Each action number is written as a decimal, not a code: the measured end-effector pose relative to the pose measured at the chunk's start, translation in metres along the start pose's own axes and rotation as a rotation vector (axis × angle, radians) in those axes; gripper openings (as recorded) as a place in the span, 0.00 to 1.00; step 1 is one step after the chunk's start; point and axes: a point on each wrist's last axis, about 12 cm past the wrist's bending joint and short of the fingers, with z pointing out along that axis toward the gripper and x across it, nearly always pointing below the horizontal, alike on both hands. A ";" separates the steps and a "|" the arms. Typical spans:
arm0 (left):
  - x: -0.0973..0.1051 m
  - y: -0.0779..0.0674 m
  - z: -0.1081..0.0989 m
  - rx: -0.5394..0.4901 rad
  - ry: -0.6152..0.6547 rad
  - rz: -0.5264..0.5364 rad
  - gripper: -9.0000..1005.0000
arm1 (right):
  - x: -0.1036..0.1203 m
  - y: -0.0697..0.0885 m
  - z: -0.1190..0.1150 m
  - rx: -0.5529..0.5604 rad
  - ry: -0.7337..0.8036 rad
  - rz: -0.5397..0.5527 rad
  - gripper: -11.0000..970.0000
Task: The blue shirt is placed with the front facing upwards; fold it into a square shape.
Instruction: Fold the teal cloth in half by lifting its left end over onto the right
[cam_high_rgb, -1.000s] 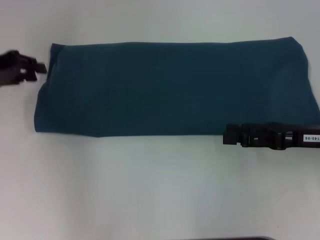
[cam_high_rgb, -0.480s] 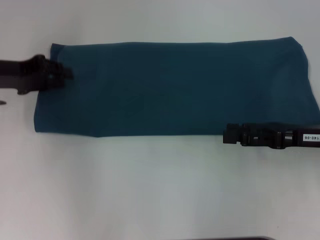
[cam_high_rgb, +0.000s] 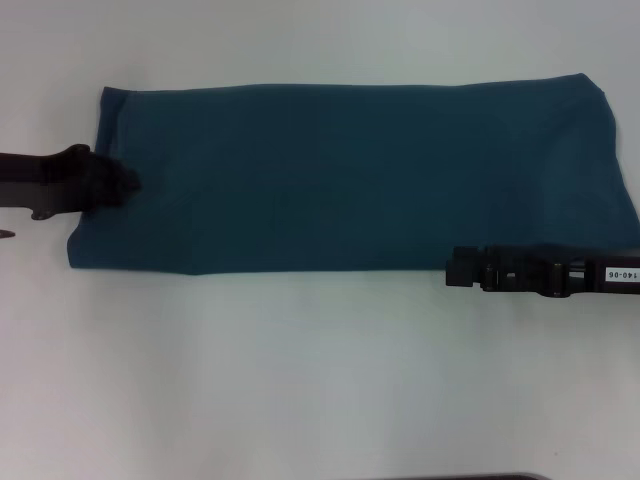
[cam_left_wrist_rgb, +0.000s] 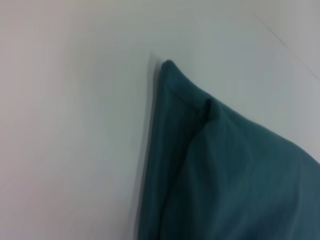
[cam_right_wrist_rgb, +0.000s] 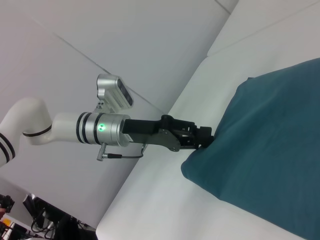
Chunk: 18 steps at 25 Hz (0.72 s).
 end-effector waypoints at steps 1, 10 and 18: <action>0.001 0.000 0.001 0.001 0.002 0.001 0.34 | 0.000 0.000 0.000 0.000 0.000 -0.001 0.94; 0.006 -0.007 0.010 0.011 0.036 0.021 0.34 | 0.001 0.000 0.000 0.001 -0.001 0.002 0.94; -0.006 -0.010 -0.009 0.033 -0.024 0.018 0.34 | 0.002 0.000 -0.001 0.002 -0.002 0.005 0.94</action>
